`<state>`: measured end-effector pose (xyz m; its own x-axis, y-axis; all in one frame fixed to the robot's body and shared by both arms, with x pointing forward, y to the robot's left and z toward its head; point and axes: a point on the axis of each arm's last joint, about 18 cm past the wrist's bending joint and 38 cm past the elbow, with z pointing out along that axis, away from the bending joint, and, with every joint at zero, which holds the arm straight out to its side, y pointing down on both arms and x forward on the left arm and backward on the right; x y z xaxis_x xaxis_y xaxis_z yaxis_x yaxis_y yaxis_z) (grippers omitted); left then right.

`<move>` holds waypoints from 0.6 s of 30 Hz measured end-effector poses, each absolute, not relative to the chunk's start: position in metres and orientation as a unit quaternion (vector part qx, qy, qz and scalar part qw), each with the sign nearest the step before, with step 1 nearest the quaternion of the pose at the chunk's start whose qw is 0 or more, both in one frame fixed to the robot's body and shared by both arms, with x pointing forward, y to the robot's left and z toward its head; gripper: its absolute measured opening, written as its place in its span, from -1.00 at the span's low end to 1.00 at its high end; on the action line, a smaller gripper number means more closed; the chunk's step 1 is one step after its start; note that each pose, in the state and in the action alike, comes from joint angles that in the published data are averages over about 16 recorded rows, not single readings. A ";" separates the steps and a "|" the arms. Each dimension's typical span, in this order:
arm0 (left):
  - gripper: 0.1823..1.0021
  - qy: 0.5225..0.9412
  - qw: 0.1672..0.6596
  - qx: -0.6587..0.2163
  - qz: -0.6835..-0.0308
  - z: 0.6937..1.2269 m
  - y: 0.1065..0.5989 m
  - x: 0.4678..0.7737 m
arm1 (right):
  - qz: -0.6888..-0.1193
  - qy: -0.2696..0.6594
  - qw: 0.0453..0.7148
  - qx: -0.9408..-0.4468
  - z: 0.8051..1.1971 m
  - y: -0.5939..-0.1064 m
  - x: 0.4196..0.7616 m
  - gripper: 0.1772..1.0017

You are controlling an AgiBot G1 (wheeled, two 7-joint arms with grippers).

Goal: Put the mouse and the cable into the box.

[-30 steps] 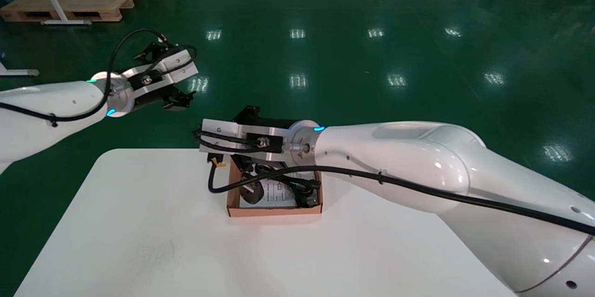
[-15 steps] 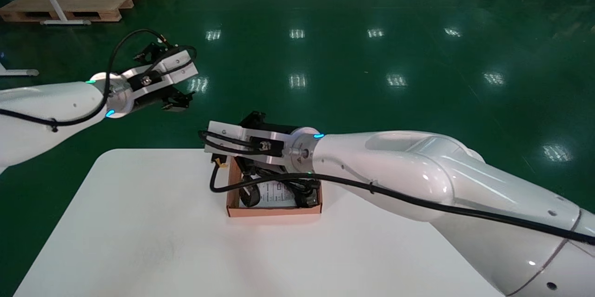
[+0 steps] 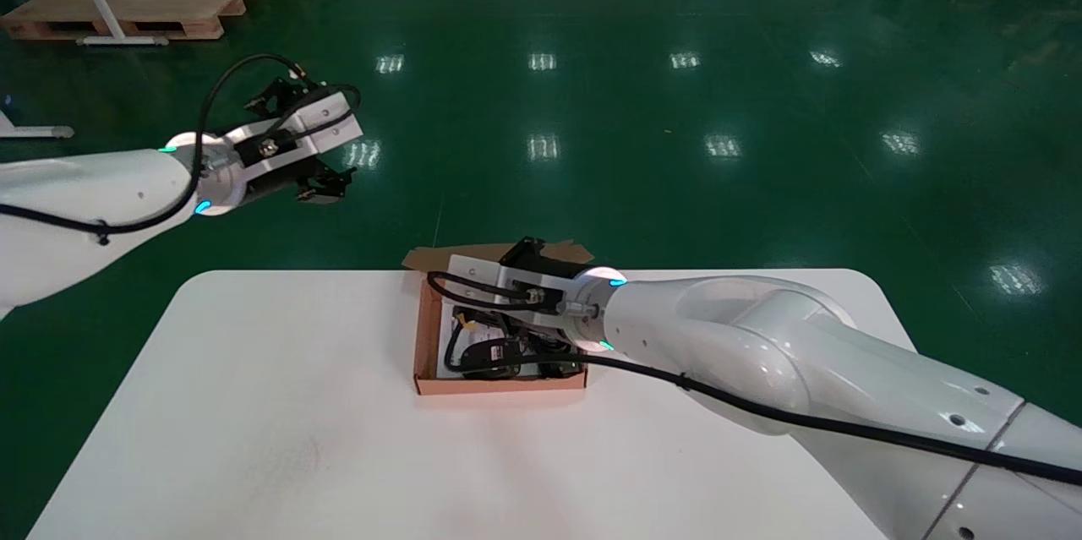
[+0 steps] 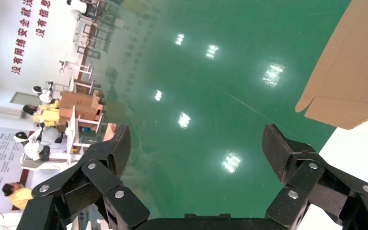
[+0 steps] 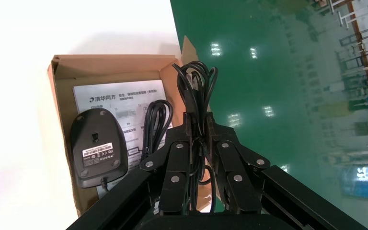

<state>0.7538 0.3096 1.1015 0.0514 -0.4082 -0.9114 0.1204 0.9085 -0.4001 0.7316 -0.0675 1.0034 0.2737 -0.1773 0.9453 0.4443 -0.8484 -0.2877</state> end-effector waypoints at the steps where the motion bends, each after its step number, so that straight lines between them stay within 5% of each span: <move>1: 1.00 0.664 0.717 -0.108 -0.184 1.101 0.310 0.754 | -0.596 -0.088 0.260 -0.755 1.003 -0.068 0.732 -0.86; 18: 1.00 0.664 0.716 -0.109 -0.184 1.101 0.310 0.754 | -0.551 -0.046 0.297 -0.779 0.985 -0.090 0.727 -0.45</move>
<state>0.7540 0.3099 1.1010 0.0500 -0.4087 -0.9113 0.1197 0.9083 -0.4008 0.7273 -0.0902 0.9853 0.3890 -0.2559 0.8850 0.3988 -0.8192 -0.4121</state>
